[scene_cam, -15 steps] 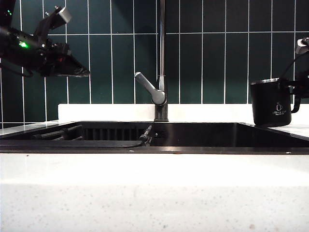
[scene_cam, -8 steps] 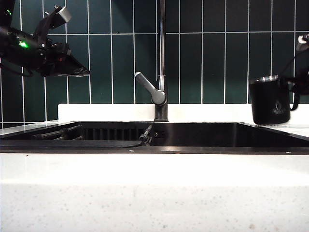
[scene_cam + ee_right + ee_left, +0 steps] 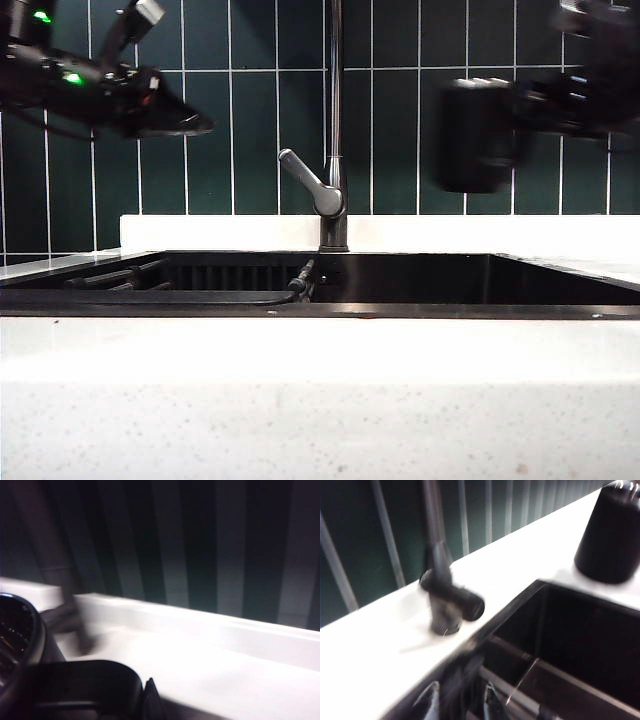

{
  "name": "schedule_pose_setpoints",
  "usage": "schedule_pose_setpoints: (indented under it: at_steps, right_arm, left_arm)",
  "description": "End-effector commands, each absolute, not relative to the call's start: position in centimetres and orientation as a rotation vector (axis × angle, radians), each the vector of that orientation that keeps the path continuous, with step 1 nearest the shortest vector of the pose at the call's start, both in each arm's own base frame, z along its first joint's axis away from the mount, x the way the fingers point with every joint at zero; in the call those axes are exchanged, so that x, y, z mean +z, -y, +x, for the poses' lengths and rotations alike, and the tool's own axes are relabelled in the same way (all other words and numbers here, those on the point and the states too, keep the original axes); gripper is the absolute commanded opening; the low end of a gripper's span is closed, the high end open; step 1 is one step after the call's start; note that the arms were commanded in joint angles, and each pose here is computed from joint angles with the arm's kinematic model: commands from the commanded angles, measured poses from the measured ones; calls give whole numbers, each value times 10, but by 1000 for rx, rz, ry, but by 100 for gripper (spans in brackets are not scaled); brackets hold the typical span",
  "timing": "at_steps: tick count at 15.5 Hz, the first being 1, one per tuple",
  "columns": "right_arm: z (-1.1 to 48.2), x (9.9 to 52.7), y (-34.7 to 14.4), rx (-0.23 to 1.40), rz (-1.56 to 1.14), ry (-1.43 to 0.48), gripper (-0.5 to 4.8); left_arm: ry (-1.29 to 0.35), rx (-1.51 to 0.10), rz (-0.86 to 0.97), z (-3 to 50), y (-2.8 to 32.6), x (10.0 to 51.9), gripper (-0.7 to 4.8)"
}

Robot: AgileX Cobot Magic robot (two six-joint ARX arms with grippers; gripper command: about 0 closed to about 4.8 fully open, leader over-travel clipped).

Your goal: Pick up the mug next to the sink, go to the faucet to get some water, pour the water into the sink, and finally put the mug back to its place.

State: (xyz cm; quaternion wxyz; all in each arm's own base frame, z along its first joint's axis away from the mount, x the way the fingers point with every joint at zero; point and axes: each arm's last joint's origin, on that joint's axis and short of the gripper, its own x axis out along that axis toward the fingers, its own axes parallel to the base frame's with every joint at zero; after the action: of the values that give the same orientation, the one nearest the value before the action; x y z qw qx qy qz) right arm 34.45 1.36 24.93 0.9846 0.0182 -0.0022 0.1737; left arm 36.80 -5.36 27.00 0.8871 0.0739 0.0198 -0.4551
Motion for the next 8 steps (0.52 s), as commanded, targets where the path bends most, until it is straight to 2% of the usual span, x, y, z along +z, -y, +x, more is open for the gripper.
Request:
schedule_pose_setpoints:
  at_steps: [1, 5, 8]
  right_arm:
    - [349, 267, -47, 451, -9, 3, -1]
    - [353, 291, -82, 542, -6, -42, -1]
    - [354, 310, -96, 580, -5, -39, -1]
  left_arm:
    - [-34, -1010, 144, 391, 60, 273, 121]
    - [-29, -1053, 142, 428, 71, 261, 135]
    - [5, -1096, 153, 462, 85, 257, 187]
